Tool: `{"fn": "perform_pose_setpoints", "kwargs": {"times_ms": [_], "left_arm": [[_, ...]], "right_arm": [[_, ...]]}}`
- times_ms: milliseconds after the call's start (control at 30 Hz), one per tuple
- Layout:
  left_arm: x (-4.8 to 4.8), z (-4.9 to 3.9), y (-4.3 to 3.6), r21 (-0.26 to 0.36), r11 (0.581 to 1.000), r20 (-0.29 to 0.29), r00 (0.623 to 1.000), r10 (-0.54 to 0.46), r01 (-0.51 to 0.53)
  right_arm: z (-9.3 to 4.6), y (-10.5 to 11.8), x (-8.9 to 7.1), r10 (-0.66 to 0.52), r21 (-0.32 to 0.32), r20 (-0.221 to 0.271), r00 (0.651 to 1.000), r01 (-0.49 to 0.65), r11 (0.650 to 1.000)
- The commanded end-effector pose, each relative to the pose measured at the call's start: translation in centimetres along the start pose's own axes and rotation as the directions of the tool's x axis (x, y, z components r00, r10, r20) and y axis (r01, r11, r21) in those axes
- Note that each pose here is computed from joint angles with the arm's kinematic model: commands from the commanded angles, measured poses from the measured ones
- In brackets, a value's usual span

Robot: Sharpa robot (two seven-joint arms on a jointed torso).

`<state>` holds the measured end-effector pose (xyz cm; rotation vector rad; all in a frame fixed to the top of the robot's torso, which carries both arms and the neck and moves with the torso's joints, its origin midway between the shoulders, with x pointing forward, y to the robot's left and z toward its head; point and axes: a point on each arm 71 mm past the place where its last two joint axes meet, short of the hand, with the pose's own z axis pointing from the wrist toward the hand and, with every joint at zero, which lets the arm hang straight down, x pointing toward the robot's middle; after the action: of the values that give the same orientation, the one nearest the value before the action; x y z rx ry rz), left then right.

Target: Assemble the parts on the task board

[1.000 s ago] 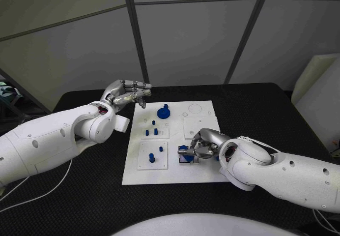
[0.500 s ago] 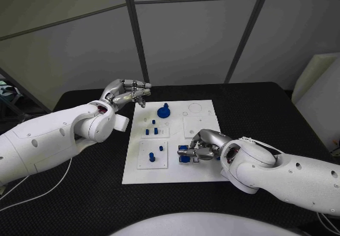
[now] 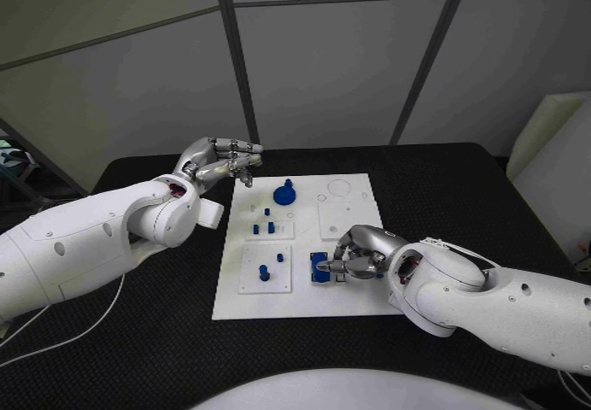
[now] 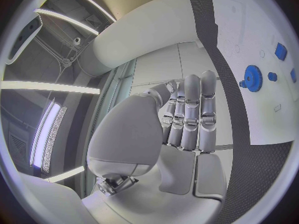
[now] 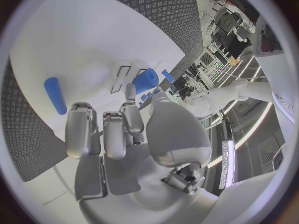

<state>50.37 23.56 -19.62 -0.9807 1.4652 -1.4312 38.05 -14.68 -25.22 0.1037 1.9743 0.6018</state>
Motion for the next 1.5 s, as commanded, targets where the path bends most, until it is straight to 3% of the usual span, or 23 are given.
{"fn": "perform_pose_setpoints", "kwargs": {"times_ms": [33, 633, 1033, 1500], "left_arm": [[0.08, 0.02, -0.12, 0.003, 1.0, -0.013, 1.0, -0.002, 0.002], [0.1, 0.05, -0.08, 0.0, 1.0, -0.014, 1.0, -0.002, 0.002], [0.13, 0.07, -0.07, -0.001, 1.0, -0.015, 1.0, -0.003, 0.003], [0.2, 0.12, -0.04, -0.003, 1.0, -0.017, 1.0, -0.004, 0.004]], "right_arm": [[0.0, 0.2, 0.0, -0.028, -0.016, -0.007, 1.0, 0.028, 0.999], [0.1, 0.4, -0.1, -0.01, -0.032, 0.017, 1.0, 0.011, 0.999], [1.2, 0.1, -0.1, -0.006, -0.018, 0.042, 0.999, 0.007, 1.0], [1.7, 1.2, 0.0, 0.019, -0.085, 0.064, 0.998, -0.014, 0.996]]}}
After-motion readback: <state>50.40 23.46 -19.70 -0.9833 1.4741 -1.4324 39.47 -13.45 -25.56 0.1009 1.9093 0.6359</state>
